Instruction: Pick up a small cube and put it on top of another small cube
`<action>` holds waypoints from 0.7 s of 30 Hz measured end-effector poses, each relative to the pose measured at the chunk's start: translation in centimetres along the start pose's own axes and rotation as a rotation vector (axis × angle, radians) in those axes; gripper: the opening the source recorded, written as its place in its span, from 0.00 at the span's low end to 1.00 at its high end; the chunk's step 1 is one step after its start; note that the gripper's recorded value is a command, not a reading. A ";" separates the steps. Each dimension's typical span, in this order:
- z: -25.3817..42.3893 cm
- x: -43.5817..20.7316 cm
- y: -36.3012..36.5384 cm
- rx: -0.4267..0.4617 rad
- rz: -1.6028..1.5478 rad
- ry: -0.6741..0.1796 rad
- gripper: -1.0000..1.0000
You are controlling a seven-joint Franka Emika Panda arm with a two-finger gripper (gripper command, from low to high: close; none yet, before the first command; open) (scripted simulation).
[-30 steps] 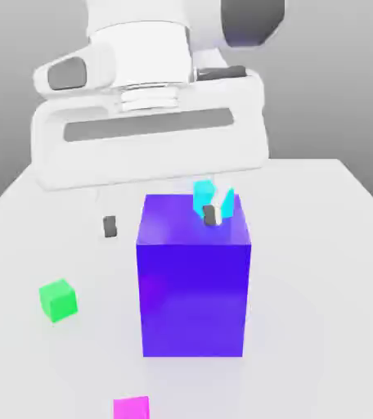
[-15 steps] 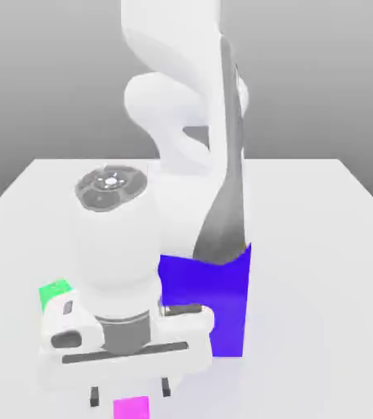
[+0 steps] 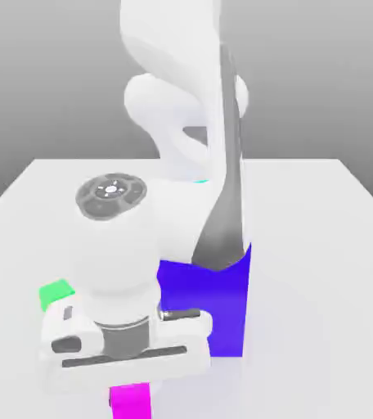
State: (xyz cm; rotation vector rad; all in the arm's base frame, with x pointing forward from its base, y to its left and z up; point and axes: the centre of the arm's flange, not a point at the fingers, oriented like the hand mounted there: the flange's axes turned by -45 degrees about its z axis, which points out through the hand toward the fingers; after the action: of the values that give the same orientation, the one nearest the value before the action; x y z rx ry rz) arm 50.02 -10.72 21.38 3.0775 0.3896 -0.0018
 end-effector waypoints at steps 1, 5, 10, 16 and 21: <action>-0.9 -1.2 1.2 -0.014 -0.040 -0.003 0.00; -3.6 -6.7 5.3 -0.051 -0.205 -0.022 0.00; -5.0 -15.2 9.3 -0.051 -0.384 -0.043 0.00; -4.2 -22.2 8.6 -0.004 -0.692 -0.024 0.00; -2.6 -25.7 7.2 0.038 -0.879 0.027 0.00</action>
State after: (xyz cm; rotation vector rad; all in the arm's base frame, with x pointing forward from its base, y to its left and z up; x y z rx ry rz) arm 26.87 -24.00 24.41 2.6561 1.6865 0.0051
